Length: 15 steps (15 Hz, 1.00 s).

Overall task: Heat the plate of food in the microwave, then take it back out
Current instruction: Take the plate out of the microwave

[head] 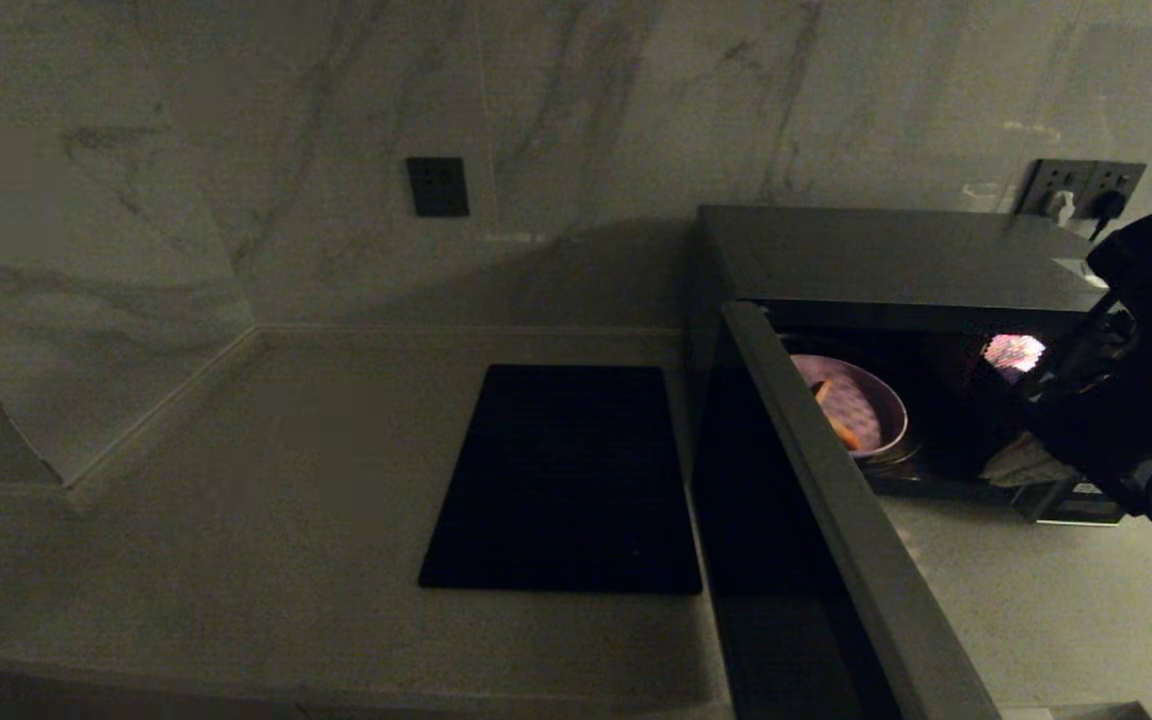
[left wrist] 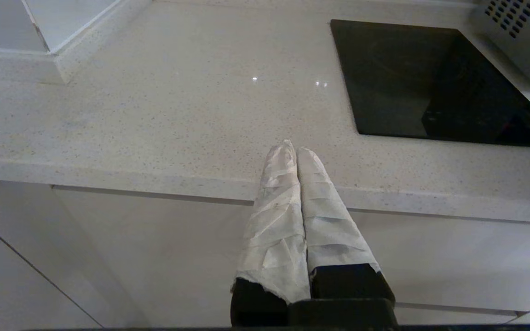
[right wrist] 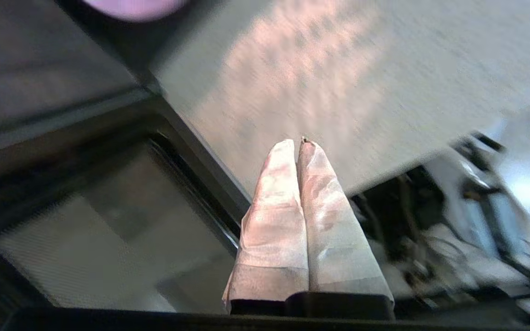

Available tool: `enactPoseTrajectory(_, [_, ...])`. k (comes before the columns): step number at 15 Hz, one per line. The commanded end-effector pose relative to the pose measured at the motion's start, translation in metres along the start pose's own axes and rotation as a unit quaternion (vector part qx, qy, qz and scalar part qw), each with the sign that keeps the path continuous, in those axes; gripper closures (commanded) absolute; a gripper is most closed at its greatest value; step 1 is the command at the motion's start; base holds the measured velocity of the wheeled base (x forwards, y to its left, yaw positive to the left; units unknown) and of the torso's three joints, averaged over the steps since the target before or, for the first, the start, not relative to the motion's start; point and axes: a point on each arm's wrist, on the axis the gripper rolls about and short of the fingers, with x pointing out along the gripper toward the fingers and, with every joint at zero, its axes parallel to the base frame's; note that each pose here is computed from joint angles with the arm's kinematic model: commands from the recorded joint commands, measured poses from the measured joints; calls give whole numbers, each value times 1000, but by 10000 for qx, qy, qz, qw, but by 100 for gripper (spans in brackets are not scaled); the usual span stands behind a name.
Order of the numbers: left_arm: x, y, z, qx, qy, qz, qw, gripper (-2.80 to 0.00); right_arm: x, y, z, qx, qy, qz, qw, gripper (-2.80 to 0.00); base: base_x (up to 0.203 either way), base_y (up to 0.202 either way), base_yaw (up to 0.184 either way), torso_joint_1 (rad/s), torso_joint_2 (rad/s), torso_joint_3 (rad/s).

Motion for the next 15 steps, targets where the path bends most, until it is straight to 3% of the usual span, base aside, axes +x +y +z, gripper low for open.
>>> enactPoseTrajectory(1, [0,0,0,-2,5,4,10000,0,6,4,5,46,-172,188,9997,-215,0,0,0,0,0,0])
enactPoseTrajectory(2, [0,0,0,-2,-2,3,10000,0,7,6,8,45,-294,309,9991,-280,0,0,0,0,0,0])
enactPoseTrajectory(5, [0,0,0,-2,-2,3,10000,0,19,5,14,110,-382,328,9987,-280,0,0,0,0,0,0])
enactPoseTrajectory(8, [0,0,0,-2,-2,3,10000,0,38,6,20,557,-355,320,9973,-280,0,0,0,0,0,0])
enactPoseTrajectory(11, [0,0,0,-2,5,4,10000,0,40,18,31,1007,-987,356,9894,-280,0,0,0,0,0,0])
enactPoseTrajectory(15, [0,0,0,-2,3,4,10000,0,58,24,25,1571,-1173,67,9806,-280,0,0,0,0,0,0])
